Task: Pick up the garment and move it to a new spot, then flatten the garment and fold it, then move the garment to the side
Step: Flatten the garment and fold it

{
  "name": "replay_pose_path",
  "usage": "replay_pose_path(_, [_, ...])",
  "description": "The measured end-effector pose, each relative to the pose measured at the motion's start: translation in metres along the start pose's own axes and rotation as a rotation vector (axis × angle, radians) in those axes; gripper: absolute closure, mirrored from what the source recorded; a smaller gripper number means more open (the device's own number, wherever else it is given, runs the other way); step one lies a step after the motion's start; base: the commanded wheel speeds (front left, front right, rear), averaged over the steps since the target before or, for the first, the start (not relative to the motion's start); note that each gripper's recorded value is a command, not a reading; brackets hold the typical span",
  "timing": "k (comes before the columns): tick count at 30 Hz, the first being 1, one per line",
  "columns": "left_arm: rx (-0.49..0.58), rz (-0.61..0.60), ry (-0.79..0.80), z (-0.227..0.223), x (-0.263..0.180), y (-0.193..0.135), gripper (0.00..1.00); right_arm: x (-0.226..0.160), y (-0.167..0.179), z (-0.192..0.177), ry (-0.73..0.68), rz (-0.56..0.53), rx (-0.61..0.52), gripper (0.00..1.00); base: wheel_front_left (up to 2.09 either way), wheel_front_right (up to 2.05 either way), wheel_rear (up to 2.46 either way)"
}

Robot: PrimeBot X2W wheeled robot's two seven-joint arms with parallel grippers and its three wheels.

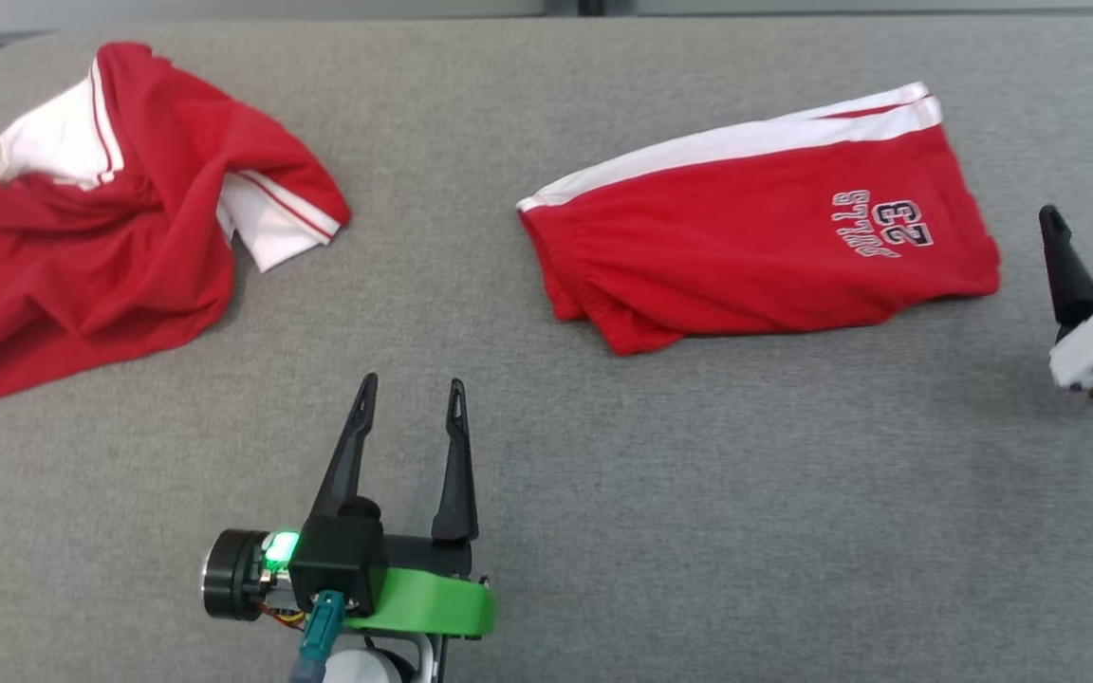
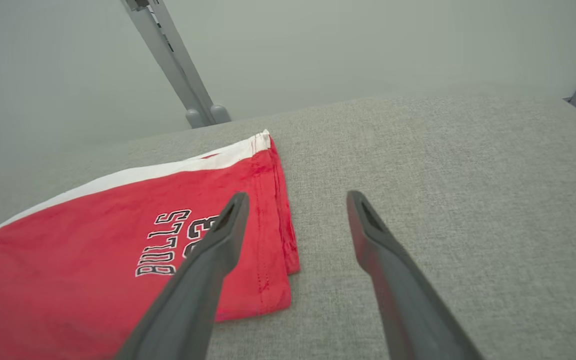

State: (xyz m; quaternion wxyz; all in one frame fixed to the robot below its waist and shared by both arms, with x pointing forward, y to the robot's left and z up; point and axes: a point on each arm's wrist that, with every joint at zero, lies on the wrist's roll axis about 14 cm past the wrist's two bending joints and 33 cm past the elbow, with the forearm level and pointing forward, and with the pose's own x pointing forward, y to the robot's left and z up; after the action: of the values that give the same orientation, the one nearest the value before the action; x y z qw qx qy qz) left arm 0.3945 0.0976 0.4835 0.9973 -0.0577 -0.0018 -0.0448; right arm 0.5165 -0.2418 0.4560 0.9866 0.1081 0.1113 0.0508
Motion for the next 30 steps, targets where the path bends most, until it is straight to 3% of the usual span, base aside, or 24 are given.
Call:
replay_pose_path(10, [-0.004, 0.038, 0.093, -0.033, 0.006, 0.017, 0.0, 0.059, 0.003, -0.054, 0.259, -0.003, 0.026, 0.0, 0.0, 0.0, 0.0])
replay_pose_path(17, [-0.018, 0.059, 0.137, -0.047, 0.008, 0.023, 0.0, 0.079, 0.003, -0.082, 0.329, -0.006, 0.006, 0.0, 0.0, 0.0, 0.0])
replay_pose_path(18, [-0.017, 0.06, 0.138, -0.048, 0.009, 0.023, 0.0, 0.08, 0.004, -0.083, 0.331, -0.003, 0.003, 0.06, 0.0, 0.0, 0.0])
replay_pose_path(19, [-0.015, 0.061, 0.139, -0.048, 0.009, 0.023, 0.0, 0.082, 0.006, -0.086, 0.336, 0.001, 0.004, 0.55, 0.0, 0.0, 0.0])
replay_pose_path(20, [-0.015, 0.063, 0.143, -0.05, 0.009, 0.024, 0.0, 0.082, 0.007, -0.088, 0.343, 0.004, 0.009, 0.94, 0.0, 0.0, 0.0])
replay_pose_path(21, [-0.015, 0.065, 0.146, -0.05, 0.009, 0.024, 0.0, 0.082, 0.009, -0.089, 0.345, 0.009, 0.012, 1.0, 0.0, 0.0, 0.0])
replay_pose_path(25, [-0.016, 0.062, 0.15, -0.052, 0.01, 0.023, 0.0, 0.077, 0.015, -0.088, 0.336, 0.039, -0.002, 1.0, 0.0, 0.0, 0.0])
replay_pose_path(30, [-0.006, 0.024, 0.142, -0.052, 0.014, 0.014, 0.0, 0.055, -0.008, -0.083, 0.321, 0.006, -0.043, 1.0, 0.0, 0.0, 0.0])
